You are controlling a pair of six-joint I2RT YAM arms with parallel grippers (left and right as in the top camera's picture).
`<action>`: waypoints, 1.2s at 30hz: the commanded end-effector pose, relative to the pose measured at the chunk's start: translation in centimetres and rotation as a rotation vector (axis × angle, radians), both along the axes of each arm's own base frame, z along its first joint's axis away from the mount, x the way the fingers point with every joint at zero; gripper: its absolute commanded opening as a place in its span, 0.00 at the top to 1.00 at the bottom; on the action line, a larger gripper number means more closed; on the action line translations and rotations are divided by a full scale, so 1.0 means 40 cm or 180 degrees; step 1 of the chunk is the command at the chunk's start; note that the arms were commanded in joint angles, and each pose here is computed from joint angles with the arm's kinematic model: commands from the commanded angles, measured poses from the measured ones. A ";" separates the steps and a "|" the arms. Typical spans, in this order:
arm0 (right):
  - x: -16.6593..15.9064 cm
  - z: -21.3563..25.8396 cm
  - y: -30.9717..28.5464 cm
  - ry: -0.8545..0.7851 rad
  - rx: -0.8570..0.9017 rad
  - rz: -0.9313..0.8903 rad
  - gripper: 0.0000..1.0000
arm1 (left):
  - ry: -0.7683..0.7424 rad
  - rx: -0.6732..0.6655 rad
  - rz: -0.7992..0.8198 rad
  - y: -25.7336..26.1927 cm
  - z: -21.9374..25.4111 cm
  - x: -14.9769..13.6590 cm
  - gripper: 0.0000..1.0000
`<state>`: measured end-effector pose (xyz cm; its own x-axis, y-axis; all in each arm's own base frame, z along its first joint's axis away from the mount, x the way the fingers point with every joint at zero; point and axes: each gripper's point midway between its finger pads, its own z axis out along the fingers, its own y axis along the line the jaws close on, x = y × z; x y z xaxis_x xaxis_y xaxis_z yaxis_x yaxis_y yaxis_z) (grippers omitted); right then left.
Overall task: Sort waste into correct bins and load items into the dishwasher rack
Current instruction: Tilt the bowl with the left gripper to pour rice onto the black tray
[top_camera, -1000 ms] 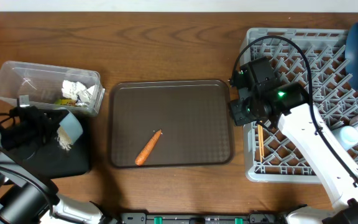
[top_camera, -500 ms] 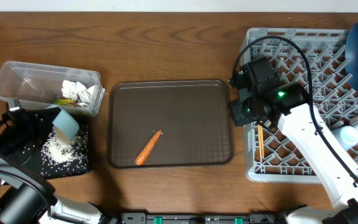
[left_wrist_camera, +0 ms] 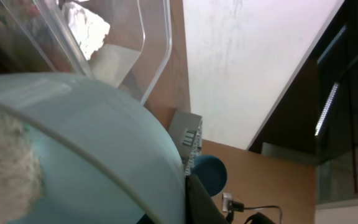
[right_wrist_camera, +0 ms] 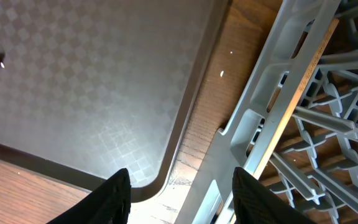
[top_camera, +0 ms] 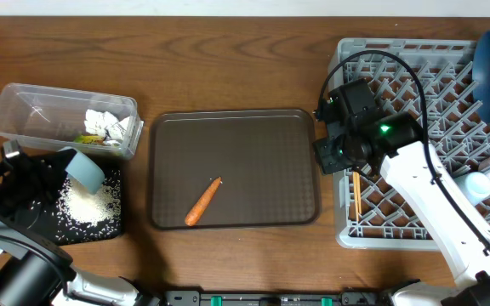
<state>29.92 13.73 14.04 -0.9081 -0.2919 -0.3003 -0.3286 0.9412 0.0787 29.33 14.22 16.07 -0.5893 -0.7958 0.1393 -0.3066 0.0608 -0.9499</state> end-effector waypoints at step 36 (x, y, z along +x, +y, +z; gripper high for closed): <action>-0.008 -0.009 -0.002 0.0068 -0.0037 -0.0031 0.48 | -0.0280 -0.0589 0.0244 0.010 0.044 0.006 0.94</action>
<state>29.68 13.57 13.85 -0.9125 -0.2930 -0.2856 -0.3260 0.9424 0.0749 29.36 14.25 16.74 -0.5644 -0.7960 0.2188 -0.2748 -0.0688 -0.9590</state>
